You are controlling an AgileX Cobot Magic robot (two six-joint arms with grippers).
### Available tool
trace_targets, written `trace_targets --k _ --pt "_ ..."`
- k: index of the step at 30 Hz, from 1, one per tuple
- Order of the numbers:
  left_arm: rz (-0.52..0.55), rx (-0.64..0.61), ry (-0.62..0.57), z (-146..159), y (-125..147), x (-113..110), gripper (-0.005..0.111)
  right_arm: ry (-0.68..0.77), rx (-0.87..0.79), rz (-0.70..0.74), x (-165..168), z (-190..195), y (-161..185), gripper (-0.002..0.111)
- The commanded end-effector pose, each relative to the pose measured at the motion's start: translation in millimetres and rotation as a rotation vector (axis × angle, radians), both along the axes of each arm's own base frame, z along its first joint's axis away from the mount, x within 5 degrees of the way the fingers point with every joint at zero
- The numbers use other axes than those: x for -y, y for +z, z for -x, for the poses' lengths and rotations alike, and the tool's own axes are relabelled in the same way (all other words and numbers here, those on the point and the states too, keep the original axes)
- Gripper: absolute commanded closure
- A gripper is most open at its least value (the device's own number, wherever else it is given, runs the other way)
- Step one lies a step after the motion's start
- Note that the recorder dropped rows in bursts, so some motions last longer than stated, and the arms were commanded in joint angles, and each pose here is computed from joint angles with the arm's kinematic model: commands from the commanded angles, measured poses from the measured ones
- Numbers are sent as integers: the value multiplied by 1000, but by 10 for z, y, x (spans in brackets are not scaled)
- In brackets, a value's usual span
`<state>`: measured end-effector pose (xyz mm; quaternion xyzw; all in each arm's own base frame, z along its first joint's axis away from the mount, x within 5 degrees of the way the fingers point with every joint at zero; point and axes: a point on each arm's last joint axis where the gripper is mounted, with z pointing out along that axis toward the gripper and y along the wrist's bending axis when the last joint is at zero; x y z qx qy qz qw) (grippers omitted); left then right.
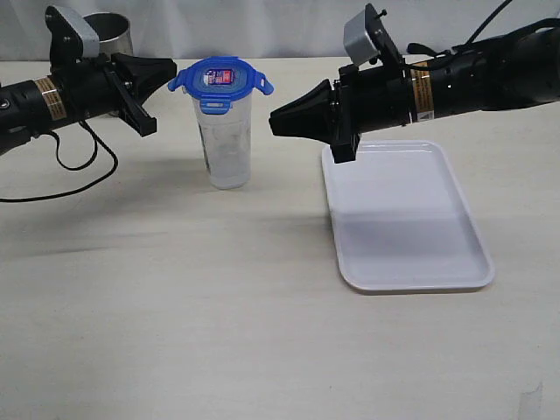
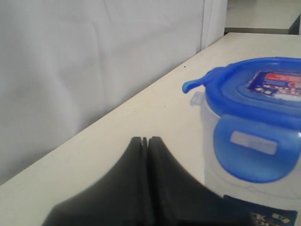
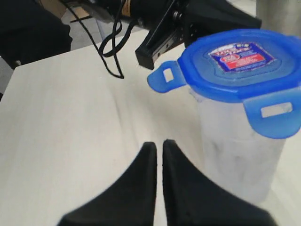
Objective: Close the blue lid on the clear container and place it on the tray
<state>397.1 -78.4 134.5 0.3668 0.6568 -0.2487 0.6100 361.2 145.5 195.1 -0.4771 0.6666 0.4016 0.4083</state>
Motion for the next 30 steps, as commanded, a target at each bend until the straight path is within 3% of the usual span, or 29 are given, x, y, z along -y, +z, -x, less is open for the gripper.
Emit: trace_targets --k 1,20,30 --pt "-9 -6 -25 5 -19 30 107 -30 50 -48 -16 -51 56 104" --pt "-10 -41 -101 66 -38 56 107 -110 55 -6 10 -139 -46 104" --pt "60 -21 -39 16 22 -52 107 -5 14 -34 -20 -38 -31 104"
